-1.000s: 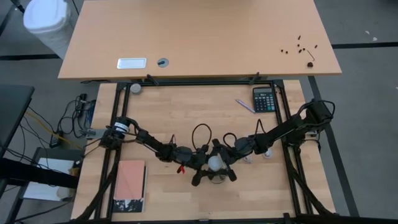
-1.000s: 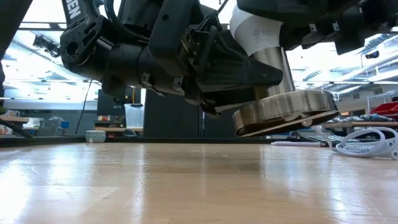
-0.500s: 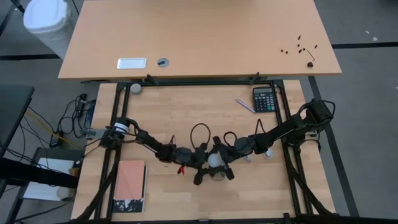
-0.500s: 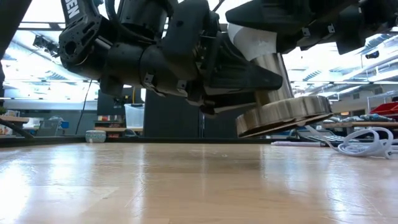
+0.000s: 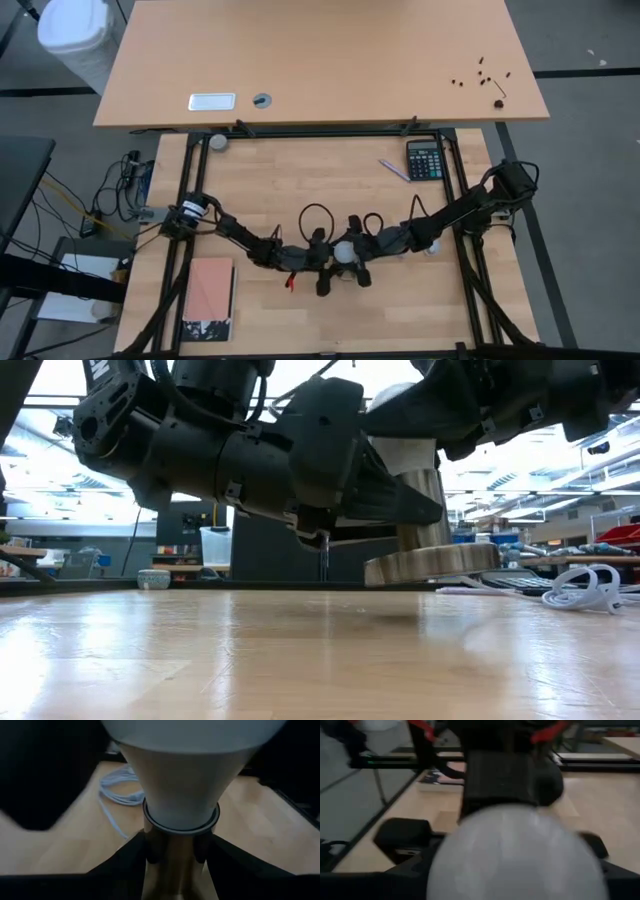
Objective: Screw lightbulb
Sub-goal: Insert the lightbulb on the lamp
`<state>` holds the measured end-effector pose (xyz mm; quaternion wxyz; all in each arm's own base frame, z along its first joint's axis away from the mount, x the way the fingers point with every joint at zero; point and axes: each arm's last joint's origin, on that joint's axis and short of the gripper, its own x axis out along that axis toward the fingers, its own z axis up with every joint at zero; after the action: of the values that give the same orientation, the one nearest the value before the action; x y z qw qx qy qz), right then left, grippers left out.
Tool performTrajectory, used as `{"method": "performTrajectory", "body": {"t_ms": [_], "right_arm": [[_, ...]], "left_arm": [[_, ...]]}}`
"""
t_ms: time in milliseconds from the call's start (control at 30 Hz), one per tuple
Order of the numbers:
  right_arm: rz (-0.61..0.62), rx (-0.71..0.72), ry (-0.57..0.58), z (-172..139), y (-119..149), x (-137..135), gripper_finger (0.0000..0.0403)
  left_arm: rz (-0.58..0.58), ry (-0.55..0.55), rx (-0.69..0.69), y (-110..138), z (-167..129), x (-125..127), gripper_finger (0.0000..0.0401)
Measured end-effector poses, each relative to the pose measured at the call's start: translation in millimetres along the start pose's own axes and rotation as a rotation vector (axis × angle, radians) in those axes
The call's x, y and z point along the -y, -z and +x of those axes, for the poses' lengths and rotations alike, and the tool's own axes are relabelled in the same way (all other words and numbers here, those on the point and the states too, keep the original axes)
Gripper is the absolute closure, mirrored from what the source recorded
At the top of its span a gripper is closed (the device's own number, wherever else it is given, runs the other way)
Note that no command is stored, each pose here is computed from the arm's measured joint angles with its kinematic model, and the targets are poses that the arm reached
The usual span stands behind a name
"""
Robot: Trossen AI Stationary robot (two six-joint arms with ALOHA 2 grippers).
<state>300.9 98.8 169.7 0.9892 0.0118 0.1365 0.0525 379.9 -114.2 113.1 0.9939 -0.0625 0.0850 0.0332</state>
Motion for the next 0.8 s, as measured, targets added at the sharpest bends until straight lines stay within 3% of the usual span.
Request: {"method": "performTrajectory", "body": {"t_ms": [467,800], "right_arm": [[0.080,0.060,0.293,-4.8,-0.3,-5.6,0.0163],[0.174,0.137,0.384,-5.7,-5.3,-2.5,0.0174]], "left_arm": [[-0.012,-0.302,0.095,-2.7,-8.6,9.2,0.0218],[-0.028,-0.420,0.142,-10.7,-8.5,18.1,0.0218]]}}
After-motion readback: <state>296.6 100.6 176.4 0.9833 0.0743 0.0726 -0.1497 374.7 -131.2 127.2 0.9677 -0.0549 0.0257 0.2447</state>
